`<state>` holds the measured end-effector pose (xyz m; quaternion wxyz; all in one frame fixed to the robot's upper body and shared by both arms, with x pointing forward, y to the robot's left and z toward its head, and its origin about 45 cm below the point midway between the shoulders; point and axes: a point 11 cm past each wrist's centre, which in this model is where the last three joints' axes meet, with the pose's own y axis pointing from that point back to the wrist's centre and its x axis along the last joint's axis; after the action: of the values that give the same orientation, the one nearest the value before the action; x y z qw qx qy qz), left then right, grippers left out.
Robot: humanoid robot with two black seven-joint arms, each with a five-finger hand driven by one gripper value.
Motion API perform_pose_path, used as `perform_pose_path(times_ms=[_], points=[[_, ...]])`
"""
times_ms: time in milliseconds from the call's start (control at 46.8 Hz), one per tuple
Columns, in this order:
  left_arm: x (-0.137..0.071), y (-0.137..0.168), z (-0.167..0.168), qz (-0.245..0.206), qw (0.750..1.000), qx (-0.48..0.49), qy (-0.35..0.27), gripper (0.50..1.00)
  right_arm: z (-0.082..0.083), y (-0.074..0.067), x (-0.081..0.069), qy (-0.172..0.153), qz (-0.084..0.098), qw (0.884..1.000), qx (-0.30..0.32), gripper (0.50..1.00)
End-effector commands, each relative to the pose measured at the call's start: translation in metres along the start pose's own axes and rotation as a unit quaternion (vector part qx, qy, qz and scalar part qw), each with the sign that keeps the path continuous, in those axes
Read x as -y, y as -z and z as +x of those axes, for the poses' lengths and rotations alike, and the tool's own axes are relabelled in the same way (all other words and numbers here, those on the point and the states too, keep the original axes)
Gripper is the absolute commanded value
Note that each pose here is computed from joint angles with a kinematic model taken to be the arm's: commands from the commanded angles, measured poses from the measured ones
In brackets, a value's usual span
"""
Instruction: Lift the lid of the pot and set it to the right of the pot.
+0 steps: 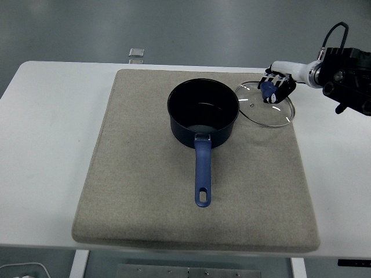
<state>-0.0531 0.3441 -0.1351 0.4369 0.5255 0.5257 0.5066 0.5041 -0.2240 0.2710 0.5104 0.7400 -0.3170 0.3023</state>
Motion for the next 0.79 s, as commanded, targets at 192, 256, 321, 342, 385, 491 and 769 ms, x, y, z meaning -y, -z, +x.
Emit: perform_pose_path(times_ms=[192,256,321,342,385,491,769], points=[[0.000,0.000,0.000,0.000,1.000,0.000,0.000,1.000,0.007,0.006,-0.002,-0.006,0.010,1.000,0.014,0.858],[0.000,0.000,0.000,0.000,1.000,0.000,0.000,1.000,0.009,0.009,-0.002,-0.008,0.015,1.000,0.022,0.858],[0.000,0.000,0.000,0.000,1.000,0.000,0.000,1.000,0.014,0.016,-0.003,-0.012,0.029,0.999,0.037,0.860],[0.000,0.000,0.000,0.000,1.000,0.000,0.000,1.000,0.016,0.020,-0.004,-0.014,0.034,0.998,0.042,0.858],[0.000,0.000,0.000,0.000,1.000,0.000,0.000,1.000,0.020,0.025,-0.004,-0.015,0.045,0.997,0.056,0.860],[0.000,0.000,0.000,0.000,1.000,0.000,0.000,1.000,0.032,0.034,-0.009,-0.025,0.071,0.993,0.094,0.858],[0.000,0.000,0.000,0.000,1.000,0.000,0.000,1.000,0.040,0.044,-0.013,-0.028,0.130,0.961,0.242,0.860]])
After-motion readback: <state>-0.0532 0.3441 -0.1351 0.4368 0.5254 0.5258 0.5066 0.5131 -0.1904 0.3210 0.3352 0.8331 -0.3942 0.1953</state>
